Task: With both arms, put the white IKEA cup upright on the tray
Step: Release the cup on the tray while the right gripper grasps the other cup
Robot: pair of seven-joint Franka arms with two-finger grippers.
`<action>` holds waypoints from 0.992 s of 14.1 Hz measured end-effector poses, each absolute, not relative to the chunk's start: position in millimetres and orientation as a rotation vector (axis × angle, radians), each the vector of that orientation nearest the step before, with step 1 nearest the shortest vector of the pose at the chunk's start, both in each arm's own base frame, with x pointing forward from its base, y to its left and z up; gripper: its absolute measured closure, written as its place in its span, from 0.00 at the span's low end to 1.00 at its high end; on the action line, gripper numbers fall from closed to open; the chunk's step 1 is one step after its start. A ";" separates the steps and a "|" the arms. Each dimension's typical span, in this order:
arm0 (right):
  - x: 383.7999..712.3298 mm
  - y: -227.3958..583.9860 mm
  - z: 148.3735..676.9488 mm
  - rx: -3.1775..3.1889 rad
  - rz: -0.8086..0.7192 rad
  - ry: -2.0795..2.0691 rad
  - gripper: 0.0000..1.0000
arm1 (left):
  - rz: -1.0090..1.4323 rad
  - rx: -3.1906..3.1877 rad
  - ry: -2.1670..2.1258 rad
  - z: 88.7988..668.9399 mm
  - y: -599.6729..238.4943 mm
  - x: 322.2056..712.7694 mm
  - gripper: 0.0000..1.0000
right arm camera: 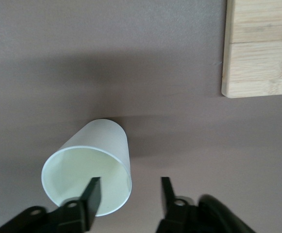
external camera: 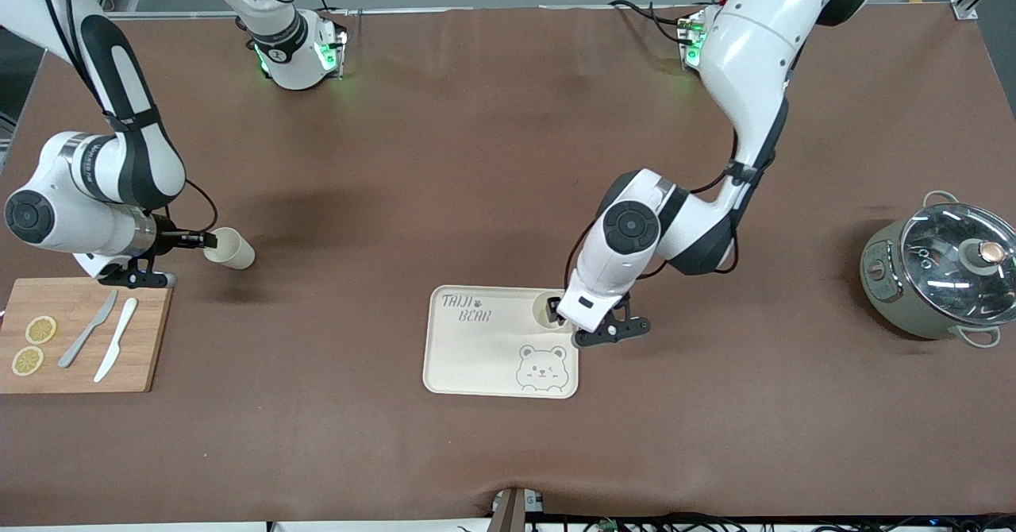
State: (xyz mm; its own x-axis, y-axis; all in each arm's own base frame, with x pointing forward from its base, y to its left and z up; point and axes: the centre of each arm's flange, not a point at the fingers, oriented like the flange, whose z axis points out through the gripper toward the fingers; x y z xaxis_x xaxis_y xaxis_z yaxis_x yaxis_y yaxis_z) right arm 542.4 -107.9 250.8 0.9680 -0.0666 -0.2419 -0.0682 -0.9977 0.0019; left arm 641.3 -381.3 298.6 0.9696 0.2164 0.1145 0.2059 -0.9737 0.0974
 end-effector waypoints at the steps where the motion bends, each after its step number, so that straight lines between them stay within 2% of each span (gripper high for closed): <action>1: 540.3 -108.1 246.6 -3.114 0.361 0.108 0.49 | 0.219 3.049 0.333 321.7 -369.4 646.3 0.03; 2: 537.1 -107.8 241.5 -3.116 0.346 0.108 0.54 | 0.239 3.062 0.342 347.1 -352.8 651.9 0.00; 3: 533.3 -107.0 236.6 -3.116 0.345 0.108 0.54 | 0.251 3.075 0.343 371.8 -332.7 657.3 0.00; 7: 529.6 -102.1 233.5 -3.109 0.353 0.099 0.95 | 0.268 3.127 0.314 446.5 -247.2 671.0 0.00; 10: 538.6 -90.4 256.7 -3.093 0.418 0.067 0.96 | 0.237 3.165 0.293 472.4 -202.7 671.7 0.00; 14: 581.1 -53.6 325.0 -3.003 0.408 0.076 0.96 | 0.205 3.209 0.193 504.4 -157.3 666.4 0.00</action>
State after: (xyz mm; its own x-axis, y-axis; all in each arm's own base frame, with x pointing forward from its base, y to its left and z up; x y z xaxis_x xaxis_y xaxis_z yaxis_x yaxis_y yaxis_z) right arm 581.1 -53.6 325.0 0.9627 -0.0350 -0.2683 -0.0645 -0.9927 -0.1019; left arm 666.4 -157.3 504.4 0.9848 0.1139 0.1311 0.1239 -0.9897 -0.0712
